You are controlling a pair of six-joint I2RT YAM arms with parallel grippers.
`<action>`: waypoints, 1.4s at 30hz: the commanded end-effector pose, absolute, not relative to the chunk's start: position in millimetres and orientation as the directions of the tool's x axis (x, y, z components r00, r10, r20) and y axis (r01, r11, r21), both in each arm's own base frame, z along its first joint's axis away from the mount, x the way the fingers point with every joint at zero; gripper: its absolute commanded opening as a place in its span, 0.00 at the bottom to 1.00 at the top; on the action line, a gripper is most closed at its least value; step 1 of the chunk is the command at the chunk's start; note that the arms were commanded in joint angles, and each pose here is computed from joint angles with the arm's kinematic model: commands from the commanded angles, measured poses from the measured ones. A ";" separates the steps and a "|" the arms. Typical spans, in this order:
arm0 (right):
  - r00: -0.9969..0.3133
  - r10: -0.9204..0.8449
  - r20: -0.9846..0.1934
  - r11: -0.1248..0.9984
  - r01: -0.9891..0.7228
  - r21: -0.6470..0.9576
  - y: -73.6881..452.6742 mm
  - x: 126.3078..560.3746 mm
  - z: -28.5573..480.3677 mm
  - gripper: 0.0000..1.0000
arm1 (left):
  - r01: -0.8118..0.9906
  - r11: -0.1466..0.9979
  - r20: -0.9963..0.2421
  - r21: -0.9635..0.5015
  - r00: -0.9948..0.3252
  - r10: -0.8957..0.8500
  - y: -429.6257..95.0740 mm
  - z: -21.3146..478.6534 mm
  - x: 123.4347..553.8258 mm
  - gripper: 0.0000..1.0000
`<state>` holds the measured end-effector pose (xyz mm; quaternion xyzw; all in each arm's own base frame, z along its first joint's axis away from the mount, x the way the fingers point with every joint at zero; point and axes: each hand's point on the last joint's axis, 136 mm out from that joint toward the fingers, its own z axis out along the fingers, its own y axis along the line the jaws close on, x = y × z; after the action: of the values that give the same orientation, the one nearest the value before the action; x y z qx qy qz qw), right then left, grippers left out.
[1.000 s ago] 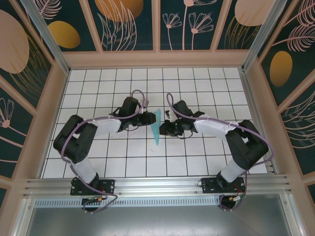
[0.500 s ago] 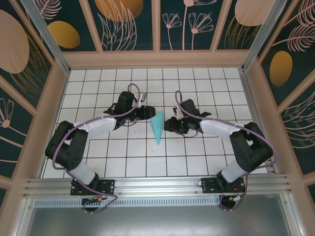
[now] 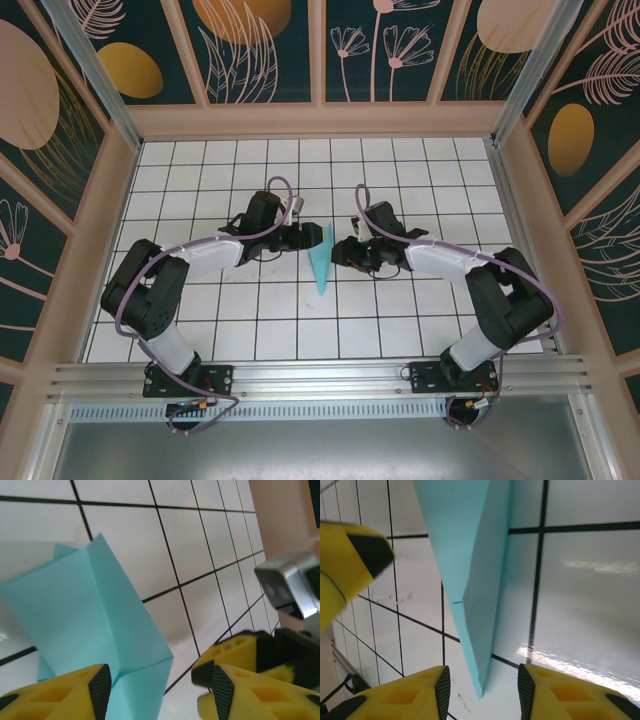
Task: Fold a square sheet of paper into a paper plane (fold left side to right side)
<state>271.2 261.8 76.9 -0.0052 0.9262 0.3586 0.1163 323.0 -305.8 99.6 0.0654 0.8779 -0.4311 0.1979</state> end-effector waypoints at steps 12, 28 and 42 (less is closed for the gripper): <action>-0.953 0.199 -0.230 0.732 -0.012 0.682 218.0 275.1 77.1 0.45 | 0.306 0.770 -0.368 -0.560 -0.924 0.100 -343.9 54.2 322.8 0.57; -0.959 0.152 -0.238 0.665 -0.079 0.743 229.3 267.1 78.9 0.48 | 0.300 0.733 -0.413 -0.611 -0.910 0.028 -327.6 83.1 330.1 0.02; -0.862 0.153 -0.483 0.267 -0.434 0.860 251.9 255.4 196.0 0.89 | 0.488 0.482 -0.632 -0.728 -0.751 -0.193 -292.5 243.7 338.3 0.00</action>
<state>262.0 241.7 157.7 -0.0465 0.8055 0.5463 0.2250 340.3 -288.9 213.1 0.0811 0.8198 -0.4689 0.3187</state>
